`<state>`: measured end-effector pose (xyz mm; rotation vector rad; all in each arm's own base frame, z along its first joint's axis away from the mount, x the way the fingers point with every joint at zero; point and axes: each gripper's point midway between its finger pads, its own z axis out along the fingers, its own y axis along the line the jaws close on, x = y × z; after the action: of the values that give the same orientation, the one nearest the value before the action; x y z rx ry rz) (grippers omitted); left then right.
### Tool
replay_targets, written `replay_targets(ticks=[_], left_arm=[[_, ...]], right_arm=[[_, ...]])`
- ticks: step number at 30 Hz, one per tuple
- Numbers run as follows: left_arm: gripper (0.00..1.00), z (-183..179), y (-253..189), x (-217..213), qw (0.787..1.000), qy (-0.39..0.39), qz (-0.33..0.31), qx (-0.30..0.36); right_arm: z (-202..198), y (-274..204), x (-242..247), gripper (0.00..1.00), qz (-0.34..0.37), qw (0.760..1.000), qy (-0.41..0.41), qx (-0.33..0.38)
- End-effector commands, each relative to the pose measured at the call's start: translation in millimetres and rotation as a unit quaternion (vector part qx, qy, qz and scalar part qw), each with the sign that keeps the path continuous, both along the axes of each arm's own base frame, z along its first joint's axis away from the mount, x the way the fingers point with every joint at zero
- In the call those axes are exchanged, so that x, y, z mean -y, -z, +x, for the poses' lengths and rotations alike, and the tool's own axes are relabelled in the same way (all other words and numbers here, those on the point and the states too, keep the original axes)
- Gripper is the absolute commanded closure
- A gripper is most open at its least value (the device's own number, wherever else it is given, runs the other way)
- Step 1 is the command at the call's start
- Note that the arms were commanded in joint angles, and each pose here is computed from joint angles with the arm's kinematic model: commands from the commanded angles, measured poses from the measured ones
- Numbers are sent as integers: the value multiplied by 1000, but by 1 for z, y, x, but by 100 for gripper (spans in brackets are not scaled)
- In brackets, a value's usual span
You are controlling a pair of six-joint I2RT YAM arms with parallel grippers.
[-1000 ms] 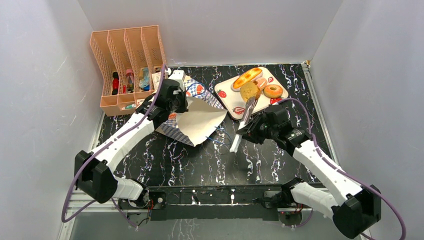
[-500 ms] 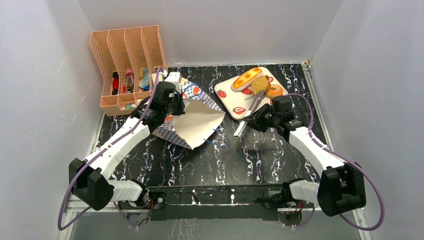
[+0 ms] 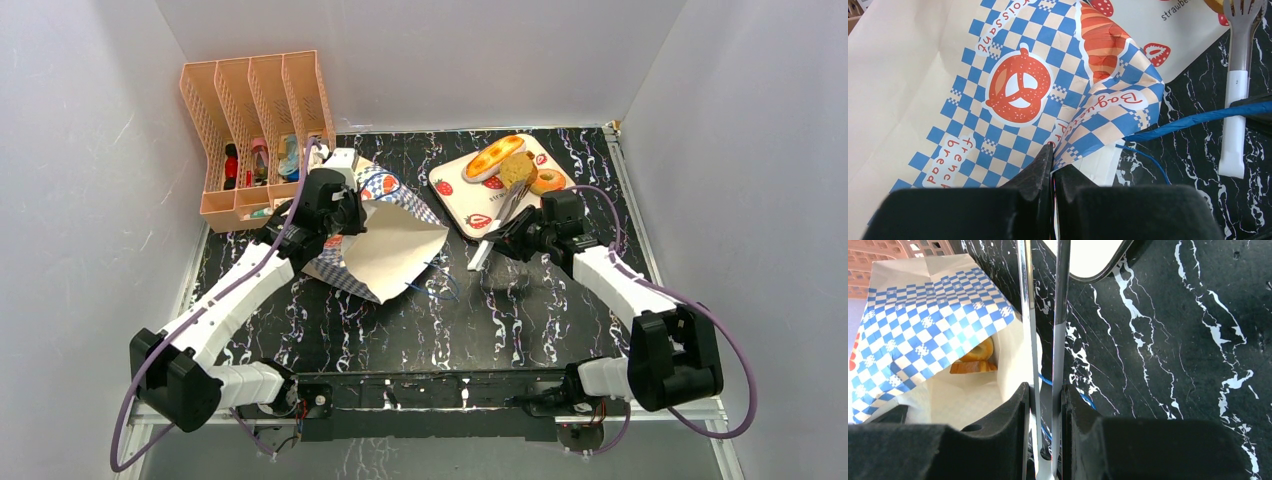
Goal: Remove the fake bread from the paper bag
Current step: Place the fake bread in the container.
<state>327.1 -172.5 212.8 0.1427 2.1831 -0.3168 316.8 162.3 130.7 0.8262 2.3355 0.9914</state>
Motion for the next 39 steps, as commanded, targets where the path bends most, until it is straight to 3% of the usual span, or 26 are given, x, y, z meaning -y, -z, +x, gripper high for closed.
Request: replay_targets(ticks=[1, 7, 10, 14, 39], left_arm=[[100, -11, -12, -6, 1000, 4, -8, 16], [100, -14, -17, -10, 1000, 7, 2, 18], [100, -13, -17, -8, 1000, 8, -5, 17], [100, -12, -20, -7, 1000, 8, -8, 19], [100, -15, -29, -9, 1000, 7, -12, 27]], right_arm=[[20, -17, -4, 100, 10, 998, -10, 61], [25, 5, 17, 98, 22, 999, 0, 37], [21, 14, 12, 73, 41, 999, -19, 23], [9, 19, 8, 64, 55, 998, -33, 6], [-26, -5, 17, 64, 34, 999, -28, 18]])
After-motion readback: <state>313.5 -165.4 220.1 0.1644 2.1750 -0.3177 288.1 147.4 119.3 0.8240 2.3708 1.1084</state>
